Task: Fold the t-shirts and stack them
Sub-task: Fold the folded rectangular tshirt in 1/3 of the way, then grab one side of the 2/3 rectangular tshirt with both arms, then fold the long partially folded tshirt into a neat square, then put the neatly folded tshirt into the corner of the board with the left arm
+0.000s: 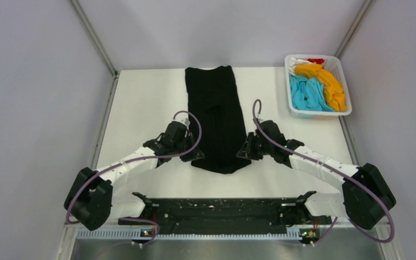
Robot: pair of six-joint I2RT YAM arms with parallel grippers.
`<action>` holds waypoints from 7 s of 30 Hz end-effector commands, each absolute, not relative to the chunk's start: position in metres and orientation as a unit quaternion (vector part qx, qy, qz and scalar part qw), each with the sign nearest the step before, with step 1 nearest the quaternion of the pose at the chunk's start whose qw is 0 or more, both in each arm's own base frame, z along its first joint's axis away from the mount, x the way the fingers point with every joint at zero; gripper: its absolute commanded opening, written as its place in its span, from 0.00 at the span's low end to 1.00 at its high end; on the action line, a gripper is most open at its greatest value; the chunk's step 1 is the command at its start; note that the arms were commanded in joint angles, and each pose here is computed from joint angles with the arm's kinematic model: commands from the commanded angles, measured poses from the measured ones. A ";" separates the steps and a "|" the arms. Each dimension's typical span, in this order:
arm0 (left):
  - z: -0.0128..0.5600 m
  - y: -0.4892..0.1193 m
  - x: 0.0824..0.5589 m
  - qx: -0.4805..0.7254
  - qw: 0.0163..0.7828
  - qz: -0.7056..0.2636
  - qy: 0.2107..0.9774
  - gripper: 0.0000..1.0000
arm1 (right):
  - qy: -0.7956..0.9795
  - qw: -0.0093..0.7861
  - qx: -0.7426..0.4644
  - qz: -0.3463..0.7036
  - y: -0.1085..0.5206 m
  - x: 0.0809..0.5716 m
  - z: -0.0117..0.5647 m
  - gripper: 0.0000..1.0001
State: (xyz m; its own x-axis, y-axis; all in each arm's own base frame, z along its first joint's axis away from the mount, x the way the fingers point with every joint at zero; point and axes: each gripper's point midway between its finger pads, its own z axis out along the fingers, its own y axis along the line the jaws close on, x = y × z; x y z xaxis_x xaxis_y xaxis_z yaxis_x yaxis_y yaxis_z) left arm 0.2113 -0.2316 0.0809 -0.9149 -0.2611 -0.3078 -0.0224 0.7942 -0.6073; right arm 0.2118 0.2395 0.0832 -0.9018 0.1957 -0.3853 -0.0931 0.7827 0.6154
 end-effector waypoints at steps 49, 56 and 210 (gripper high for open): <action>0.118 -0.169 0.462 -0.113 0.296 -0.263 0.911 0.89 | 0.876 0.378 0.024 0.297 0.241 0.492 0.119 0.58; 0.129 -0.154 0.420 -0.113 0.305 -0.247 0.913 0.99 | 0.880 0.372 0.027 0.295 0.230 0.464 0.123 0.99; 0.022 -0.125 0.488 -0.147 0.182 -0.182 0.955 0.00 | 0.871 0.379 0.002 0.313 0.171 0.447 0.195 0.99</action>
